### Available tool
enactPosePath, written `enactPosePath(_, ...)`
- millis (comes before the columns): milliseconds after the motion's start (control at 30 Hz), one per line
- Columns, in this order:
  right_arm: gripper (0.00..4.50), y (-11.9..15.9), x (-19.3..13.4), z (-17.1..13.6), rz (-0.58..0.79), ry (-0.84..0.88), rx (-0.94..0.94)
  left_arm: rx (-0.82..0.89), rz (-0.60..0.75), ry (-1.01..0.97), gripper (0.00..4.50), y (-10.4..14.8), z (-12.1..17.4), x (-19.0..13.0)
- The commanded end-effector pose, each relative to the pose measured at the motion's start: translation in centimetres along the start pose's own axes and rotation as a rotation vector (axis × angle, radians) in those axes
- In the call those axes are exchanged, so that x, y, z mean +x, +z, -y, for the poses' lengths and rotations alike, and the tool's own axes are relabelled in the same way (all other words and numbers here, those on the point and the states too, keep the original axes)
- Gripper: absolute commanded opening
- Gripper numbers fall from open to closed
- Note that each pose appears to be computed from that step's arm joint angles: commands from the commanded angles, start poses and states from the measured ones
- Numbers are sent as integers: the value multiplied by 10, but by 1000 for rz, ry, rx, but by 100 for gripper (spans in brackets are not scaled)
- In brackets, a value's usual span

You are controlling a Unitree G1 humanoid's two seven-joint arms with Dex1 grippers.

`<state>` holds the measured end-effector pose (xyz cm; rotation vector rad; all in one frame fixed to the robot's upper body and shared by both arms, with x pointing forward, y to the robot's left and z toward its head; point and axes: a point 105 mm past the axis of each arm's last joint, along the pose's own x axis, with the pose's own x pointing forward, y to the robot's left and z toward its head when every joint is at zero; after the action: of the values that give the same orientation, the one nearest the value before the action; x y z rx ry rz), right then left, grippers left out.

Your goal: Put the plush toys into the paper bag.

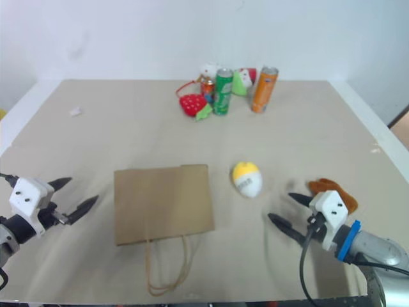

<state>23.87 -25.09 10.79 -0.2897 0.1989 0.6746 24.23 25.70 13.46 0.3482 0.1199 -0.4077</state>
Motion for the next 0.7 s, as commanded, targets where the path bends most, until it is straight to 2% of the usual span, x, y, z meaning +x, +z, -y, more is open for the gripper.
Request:
enactPosePath(33, 450, 12, 3, 2, 45, -4, -30, 11, 31, 23, 445, 8, -4, 2)
enactPosePath(433, 450, 21, 15, 3, 92, -21, 10, 2, 48, 17, 445, 9, 0, 9)
enactPosePath(533, 450, 45, 18, 14, 170, -14, 14, 18, 53, 11, 445, 11, 0, 10)
enactPosePath(633, 450, 86, 26, 7, 243, 132, -45, 69, 72, 0, 445, 20, -5, 13)
enactPosePath(700, 450, 111, 30, -8, 289, 274, -63, 111, 97, -10, 445, 31, -8, 16)
